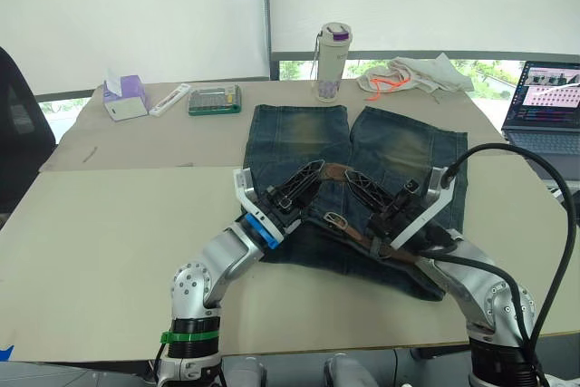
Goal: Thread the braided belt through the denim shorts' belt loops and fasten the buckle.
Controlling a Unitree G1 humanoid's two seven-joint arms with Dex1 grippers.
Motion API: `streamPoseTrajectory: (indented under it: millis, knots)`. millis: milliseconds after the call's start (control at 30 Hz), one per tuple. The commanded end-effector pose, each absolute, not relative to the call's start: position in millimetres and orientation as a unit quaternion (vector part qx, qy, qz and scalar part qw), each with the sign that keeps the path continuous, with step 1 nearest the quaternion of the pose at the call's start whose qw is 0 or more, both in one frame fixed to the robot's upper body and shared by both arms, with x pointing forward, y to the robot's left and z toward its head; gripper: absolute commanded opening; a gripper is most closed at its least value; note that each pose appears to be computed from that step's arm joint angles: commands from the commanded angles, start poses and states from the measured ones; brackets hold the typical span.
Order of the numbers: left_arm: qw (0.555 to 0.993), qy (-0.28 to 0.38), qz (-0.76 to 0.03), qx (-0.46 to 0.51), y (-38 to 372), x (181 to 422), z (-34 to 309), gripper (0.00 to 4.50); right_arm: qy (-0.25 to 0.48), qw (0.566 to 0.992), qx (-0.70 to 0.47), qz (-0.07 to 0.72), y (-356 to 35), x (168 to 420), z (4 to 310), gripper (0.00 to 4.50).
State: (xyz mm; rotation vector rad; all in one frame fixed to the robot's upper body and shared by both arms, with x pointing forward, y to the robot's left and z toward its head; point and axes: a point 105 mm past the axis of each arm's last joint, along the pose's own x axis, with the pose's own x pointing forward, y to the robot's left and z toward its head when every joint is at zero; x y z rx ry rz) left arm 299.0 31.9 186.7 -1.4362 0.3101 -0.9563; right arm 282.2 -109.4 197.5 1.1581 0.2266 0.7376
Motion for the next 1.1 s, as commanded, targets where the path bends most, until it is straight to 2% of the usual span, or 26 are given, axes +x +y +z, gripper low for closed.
streamPoseTrajectory:
  millis: [33,133,167,267,400,467,600,800,900,1000,1100]
  knots:
    - [0.627,0.128,-0.427,-0.638,30.5,297.9,194.4,1.15,0.086,0.766,0.518,0.370,-103.9,272.5,209.6,0.00]
    - [0.629,0.127,-0.424,-0.639,31.4,299.1,194.3,0.12,0.090,0.772,0.509,0.369,-103.3,272.3,206.5,0.00]
    - [0.631,0.127,-0.422,-0.639,32.1,299.9,194.1,0.05,0.092,0.776,0.503,0.370,-103.0,272.2,205.1,0.00]
    - [0.643,0.127,-0.412,-0.633,35.4,302.4,191.2,0.05,0.087,0.809,0.440,0.380,-102.9,270.2,200.9,0.00]
    - [0.638,0.128,-0.403,-0.643,42.3,301.2,190.9,0.05,0.074,0.885,0.238,0.393,-102.4,272.3,177.4,0.00]
    - [0.636,0.131,-0.404,-0.644,43.6,299.2,190.5,0.05,0.076,0.902,0.161,0.393,-101.9,275.6,162.9,0.00]
    - [0.629,0.120,-0.405,-0.653,51.0,298.1,193.8,0.05,0.096,0.904,0.058,0.414,-97.5,274.5,131.4,0.00]
    - [0.614,0.095,-0.399,-0.674,65.3,296.7,200.6,0.05,0.143,0.895,-0.032,0.421,-101.6,269.4,84.9,0.00]
    - [0.619,0.095,-0.391,-0.675,68.8,296.9,196.8,0.05,0.133,0.896,-0.016,0.422,-101.1,269.9,83.2,0.00]
    - [0.631,0.110,-0.384,-0.665,67.9,297.1,187.3,0.05,0.098,0.902,0.023,0.420,-100.6,274.3,99.7,0.00]
    - [0.633,0.121,-0.385,-0.661,63.7,295.3,182.1,0.00,0.066,0.894,0.079,0.437,-96.2,271.7,121.4,1.07]
